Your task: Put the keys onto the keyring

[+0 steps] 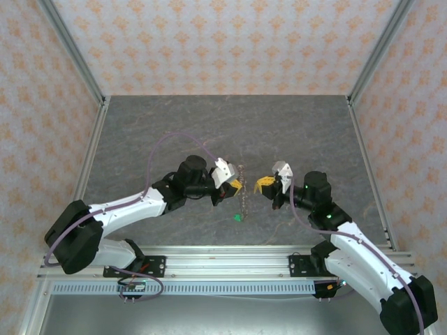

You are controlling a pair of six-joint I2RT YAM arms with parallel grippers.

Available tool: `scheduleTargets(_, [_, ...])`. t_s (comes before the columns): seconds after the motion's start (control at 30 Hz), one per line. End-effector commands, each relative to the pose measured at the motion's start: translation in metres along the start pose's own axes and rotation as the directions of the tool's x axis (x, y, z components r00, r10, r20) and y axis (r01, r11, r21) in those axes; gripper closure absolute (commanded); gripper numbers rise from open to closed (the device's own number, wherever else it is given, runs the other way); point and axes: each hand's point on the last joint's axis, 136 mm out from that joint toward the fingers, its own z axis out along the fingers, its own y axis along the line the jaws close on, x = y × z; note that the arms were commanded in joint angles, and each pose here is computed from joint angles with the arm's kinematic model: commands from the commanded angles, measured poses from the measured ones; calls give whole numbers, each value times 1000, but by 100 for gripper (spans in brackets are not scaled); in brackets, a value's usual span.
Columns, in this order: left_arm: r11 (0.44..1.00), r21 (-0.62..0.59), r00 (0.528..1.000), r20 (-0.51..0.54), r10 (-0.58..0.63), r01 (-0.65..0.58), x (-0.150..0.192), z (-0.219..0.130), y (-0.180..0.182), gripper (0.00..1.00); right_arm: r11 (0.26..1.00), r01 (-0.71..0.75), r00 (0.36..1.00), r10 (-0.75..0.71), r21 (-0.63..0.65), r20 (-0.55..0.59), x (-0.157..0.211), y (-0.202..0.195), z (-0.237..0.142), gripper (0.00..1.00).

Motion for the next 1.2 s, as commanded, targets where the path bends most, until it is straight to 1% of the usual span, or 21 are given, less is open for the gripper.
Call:
scheduleTargets(0.0, [998, 35, 998, 44, 55, -57, -21, 0, -8, 100, 991, 127, 991, -124, -47, 57, -12, 11, -2, 100])
scheduleTargets(0.2, [997, 45, 998, 39, 58, -59, -20, 0, -10, 100, 970, 207, 978, -203, -131, 41, -6, 25, -2, 100])
scheduleTargets(0.4, [997, 50, 998, 38, 58, -60, -20, 2, -11, 100, 963, 218, 976, -212, -161, 56, -14, 29, 0, 100])
scheduleTargets(0.73, [995, 56, 997, 30, 76, -78, -20, 3, -13, 100, 939, 203, 979, -187, -278, 84, -23, 45, 5, 100])
scheduleTargets(0.97, [989, 34, 989, 47, 140, -141, -20, 0, -18, 100, 926, 204, 979, -184, -318, 91, -23, 51, 5, 100])
scheduleTargets(1.17, [986, 29, 986, 29, 165, -165, -17, 0, -19, 100, 916, 225, 974, -201, -334, 105, -25, 56, 5, 100])
